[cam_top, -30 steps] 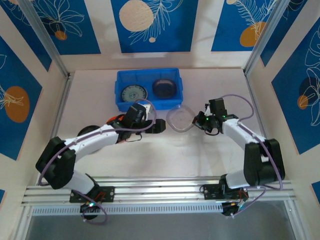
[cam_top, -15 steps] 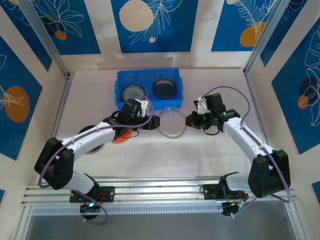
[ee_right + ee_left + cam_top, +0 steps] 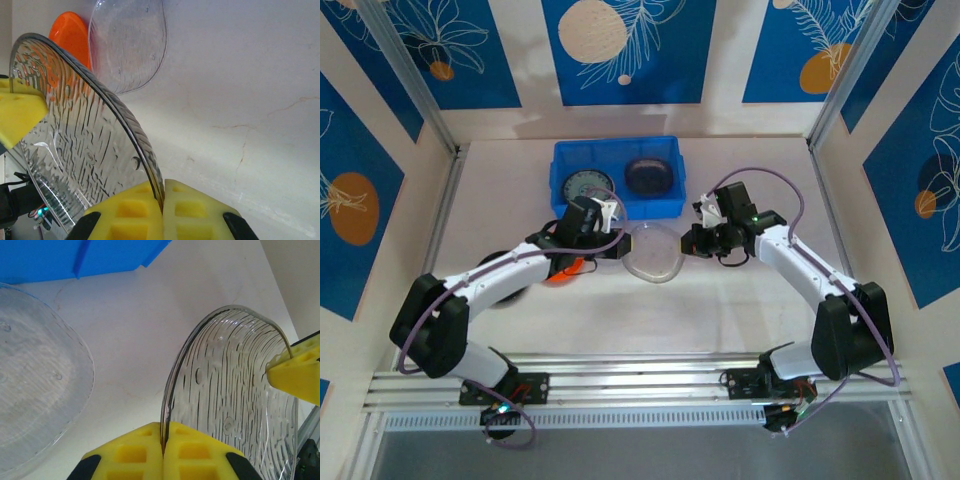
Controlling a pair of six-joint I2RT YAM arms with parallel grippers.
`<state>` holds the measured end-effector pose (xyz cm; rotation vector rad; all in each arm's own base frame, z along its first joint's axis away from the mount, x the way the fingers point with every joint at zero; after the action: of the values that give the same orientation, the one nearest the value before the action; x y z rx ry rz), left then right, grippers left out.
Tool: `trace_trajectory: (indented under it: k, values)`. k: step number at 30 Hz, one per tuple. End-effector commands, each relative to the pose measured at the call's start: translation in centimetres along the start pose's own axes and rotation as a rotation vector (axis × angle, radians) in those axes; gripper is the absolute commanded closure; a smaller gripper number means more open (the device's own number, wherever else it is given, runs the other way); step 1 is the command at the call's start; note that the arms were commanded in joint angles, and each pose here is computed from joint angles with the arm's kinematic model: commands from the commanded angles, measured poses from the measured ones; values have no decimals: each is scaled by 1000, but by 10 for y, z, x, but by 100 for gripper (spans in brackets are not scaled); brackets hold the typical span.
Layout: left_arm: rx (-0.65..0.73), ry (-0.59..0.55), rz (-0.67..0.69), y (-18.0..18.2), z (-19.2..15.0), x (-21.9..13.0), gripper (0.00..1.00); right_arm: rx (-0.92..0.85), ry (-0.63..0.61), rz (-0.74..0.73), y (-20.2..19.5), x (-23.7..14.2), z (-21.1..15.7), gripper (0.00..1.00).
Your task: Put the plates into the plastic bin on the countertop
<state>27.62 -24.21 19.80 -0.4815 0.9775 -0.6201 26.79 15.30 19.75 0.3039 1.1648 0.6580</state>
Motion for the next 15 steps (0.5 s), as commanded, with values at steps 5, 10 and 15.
trace_trajectory:
  k: [5,10,15]
  values:
    - [-18,-16,66,10,11,-4,100,3,-6,-39,4,-4,12,90]
    - [-18,-48,114,12,22,-13,100,38,-90,-120,0,-19,21,46]
    - [-40,-114,152,16,47,-22,100,130,-218,-160,-16,-43,24,42]
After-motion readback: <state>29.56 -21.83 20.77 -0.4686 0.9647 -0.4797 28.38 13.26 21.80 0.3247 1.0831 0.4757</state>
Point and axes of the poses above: each hand's point on the last joint's axis, 136 mm out from that joint toward the fingers, its own x axis out along the fingers, its own y axis along the line the jaws close on, z = x × y, the point moved 7 cm from there along -x, back along the fingers, and after that the axes turned 8 degrees about -x, right-handed, at the moved point
